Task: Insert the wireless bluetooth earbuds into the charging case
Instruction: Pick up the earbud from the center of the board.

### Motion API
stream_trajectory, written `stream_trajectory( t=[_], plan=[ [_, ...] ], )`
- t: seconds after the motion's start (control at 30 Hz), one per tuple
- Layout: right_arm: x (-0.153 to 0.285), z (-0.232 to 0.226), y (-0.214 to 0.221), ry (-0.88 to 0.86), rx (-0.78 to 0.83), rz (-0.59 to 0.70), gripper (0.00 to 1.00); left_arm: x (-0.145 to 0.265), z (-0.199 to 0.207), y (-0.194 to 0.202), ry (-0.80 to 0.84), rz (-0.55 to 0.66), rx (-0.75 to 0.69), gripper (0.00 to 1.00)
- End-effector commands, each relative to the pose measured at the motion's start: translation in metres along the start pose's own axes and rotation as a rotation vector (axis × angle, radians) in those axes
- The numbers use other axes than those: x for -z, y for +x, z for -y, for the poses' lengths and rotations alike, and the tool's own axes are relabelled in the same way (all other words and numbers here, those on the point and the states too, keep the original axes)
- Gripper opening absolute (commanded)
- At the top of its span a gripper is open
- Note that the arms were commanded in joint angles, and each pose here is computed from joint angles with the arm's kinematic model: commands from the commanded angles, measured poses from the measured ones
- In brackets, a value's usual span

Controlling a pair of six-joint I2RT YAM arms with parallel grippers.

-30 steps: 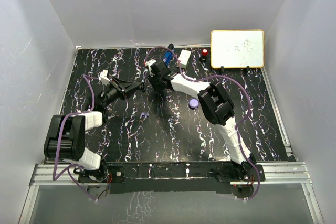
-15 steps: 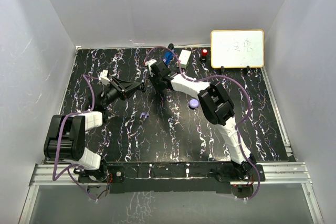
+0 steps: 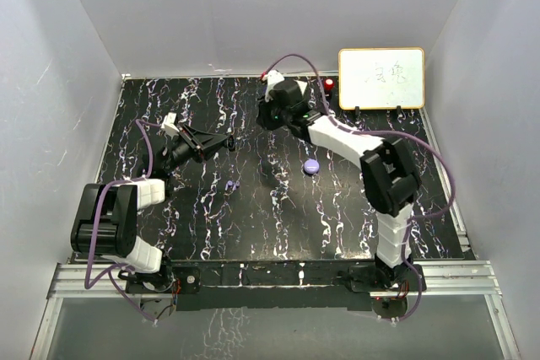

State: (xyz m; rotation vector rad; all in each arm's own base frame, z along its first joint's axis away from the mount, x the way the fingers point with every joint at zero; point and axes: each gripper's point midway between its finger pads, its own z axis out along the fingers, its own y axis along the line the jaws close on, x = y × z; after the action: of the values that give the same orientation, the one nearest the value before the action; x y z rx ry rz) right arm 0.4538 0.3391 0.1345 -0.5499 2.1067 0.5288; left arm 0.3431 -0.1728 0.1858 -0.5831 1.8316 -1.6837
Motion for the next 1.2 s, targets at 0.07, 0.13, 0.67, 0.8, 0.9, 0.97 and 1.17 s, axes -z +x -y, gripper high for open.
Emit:
stream_trajectory(
  t=[0.07, 0.13, 0.67, 0.8, 0.9, 0.97, 1.17],
  plan=[
    [0.057, -0.019, -0.079, -0.132, -0.072, 0.303, 0.09, -0.002, 0.011, 0.000, 0.044, -0.046, -0.032, 0.00],
    [0.070, -0.027, -0.086, -0.169, -0.074, 0.345, 0.09, -0.004, 0.011, 0.002, 0.051, -0.061, -0.029, 0.00],
    [0.130, -0.071, -0.094, -0.406, -0.086, 0.502, 0.05, -0.026, 0.020, 0.020, 0.099, -0.143, -0.055, 0.00],
    [0.134, -0.076, -0.089, -0.429, -0.075, 0.515, 0.05, -0.032, 0.019, 0.027, 0.085, -0.166, -0.042, 0.00],
    [0.137, -0.079, -0.085, -0.442, -0.067, 0.528, 0.01, -0.036, 0.018, 0.030, 0.080, -0.174, -0.041, 0.00],
    [0.137, -0.080, -0.081, -0.451, -0.062, 0.527, 0.00, -0.038, 0.017, 0.031, 0.075, -0.177, -0.035, 0.00],
    [0.138, -0.085, -0.072, -0.480, -0.042, 0.531, 0.00, -0.044, 0.017, 0.036, 0.068, -0.192, -0.027, 0.00]
  ],
)
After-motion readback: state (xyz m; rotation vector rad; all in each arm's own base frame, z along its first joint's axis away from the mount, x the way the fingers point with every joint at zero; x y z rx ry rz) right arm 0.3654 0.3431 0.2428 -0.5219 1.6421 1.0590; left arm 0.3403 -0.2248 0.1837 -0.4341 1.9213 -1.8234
